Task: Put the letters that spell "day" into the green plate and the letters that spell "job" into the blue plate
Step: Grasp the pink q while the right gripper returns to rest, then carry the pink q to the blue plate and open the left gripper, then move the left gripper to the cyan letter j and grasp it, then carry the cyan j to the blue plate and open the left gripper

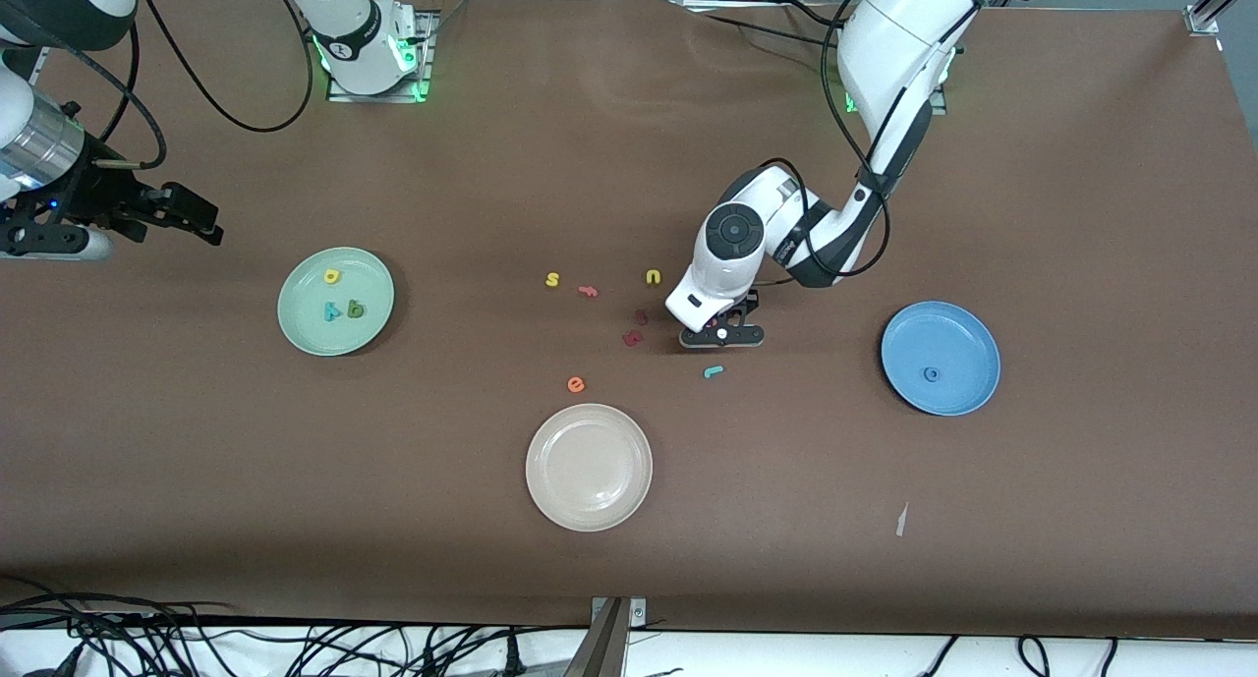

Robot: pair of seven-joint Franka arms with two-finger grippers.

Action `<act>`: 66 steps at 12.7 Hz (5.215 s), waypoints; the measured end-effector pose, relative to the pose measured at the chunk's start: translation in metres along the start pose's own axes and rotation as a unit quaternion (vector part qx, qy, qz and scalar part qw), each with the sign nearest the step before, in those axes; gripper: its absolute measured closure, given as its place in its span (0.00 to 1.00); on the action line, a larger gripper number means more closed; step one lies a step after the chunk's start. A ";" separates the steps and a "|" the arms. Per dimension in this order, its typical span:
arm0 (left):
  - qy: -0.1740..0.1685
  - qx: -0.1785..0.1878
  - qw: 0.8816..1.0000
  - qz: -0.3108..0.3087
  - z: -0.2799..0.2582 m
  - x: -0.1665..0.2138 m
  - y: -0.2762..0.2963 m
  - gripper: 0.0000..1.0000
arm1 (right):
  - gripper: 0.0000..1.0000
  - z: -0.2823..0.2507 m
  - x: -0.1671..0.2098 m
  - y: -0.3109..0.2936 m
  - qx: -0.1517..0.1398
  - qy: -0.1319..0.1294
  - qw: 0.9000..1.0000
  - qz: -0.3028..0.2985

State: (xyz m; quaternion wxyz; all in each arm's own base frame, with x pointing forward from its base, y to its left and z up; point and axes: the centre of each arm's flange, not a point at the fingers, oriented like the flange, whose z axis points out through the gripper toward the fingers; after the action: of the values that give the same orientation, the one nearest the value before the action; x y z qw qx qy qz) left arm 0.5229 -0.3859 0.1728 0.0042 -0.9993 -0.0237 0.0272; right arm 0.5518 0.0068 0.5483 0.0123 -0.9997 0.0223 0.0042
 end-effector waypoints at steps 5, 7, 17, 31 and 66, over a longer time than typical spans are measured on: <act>0.002 -0.002 1.000 -0.001 -0.001 0.001 0.000 0.74 | 0.00 -0.006 -0.002 0.004 -0.002 -0.009 1.000 0.003; 0.004 -0.001 1.000 -0.003 -0.002 0.005 -0.003 0.74 | 0.00 -0.010 -0.001 0.005 -0.002 -0.005 1.000 0.004; -0.023 0.032 0.996 0.078 -0.090 0.093 -0.158 0.74 | 0.00 -0.021 0.006 0.009 -0.002 0.007 1.000 0.007; -0.052 0.065 0.981 0.176 -0.065 0.127 -0.305 0.13 | 0.00 -0.020 0.006 0.009 -0.002 0.006 1.000 0.007; -0.016 -0.004 0.997 -0.076 -0.004 0.094 0.008 0.46 | 0.00 -0.016 0.008 0.014 -0.002 0.000 1.000 0.012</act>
State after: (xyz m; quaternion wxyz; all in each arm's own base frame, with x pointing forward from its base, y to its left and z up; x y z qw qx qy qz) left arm 0.6173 -0.3892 0.1716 0.0023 -0.9941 -0.1000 0.0429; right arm 0.5589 -0.0079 0.5634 0.0100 -0.9994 0.0343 0.0042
